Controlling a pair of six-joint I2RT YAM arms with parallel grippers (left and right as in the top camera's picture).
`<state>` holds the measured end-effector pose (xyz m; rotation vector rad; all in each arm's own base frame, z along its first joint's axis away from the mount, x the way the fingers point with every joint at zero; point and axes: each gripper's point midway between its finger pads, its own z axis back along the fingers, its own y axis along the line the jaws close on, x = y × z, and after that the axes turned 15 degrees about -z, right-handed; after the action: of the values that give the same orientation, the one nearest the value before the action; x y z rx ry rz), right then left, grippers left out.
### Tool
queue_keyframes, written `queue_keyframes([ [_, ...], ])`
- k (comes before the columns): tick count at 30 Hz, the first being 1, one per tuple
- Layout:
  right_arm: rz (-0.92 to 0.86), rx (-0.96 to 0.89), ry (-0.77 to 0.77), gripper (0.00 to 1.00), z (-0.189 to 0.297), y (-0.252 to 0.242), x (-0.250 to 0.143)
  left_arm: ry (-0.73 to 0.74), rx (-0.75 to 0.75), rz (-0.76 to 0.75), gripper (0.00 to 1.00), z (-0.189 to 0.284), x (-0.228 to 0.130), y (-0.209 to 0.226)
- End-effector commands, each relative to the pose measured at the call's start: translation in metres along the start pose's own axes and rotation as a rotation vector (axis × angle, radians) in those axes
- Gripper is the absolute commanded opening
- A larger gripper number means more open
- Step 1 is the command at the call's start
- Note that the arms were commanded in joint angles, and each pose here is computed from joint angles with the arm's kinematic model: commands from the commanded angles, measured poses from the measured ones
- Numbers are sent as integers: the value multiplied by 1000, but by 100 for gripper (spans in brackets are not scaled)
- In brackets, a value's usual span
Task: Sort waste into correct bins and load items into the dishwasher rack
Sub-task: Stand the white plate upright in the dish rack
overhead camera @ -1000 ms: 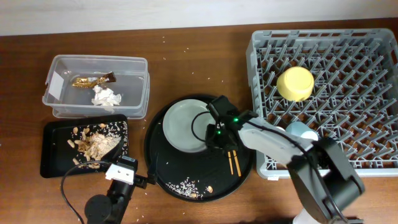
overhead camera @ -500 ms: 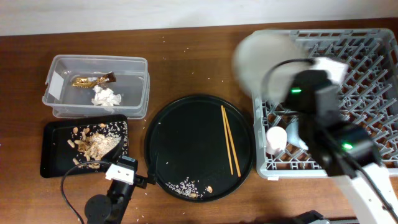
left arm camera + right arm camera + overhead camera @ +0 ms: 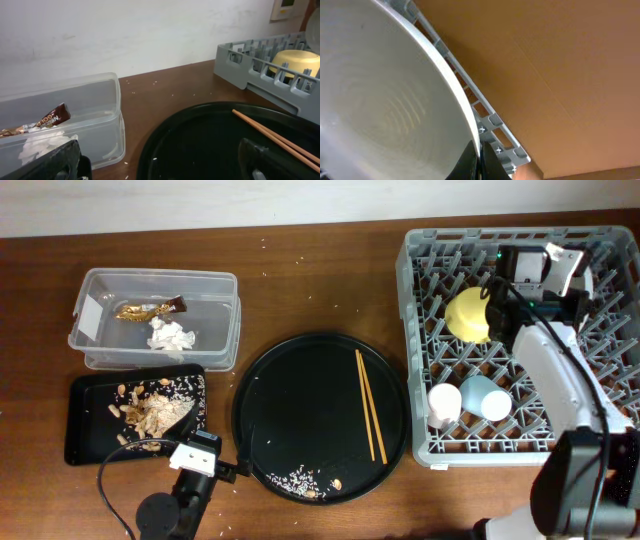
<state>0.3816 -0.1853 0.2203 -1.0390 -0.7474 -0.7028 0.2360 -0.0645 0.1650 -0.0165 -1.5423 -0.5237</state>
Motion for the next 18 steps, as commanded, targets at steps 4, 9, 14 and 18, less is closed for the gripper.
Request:
queue_keyframes([
  [4, 129, 140, 27, 75, 21, 30, -13, -4, -11, -15, 99, 0, -1, -2],
  [9, 152, 551, 1, 77, 142, 52, 9, -4, -11, -15, 99, 0, -1, -2],
  [14, 416, 1307, 548, 50, 339, 75, -119, -4, -11, -15, 99, 0, -1, -2],
  [18, 508, 1129, 788, 29, 336, 89, -224, -4, -11, -15, 99, 0, -1, -2],
])
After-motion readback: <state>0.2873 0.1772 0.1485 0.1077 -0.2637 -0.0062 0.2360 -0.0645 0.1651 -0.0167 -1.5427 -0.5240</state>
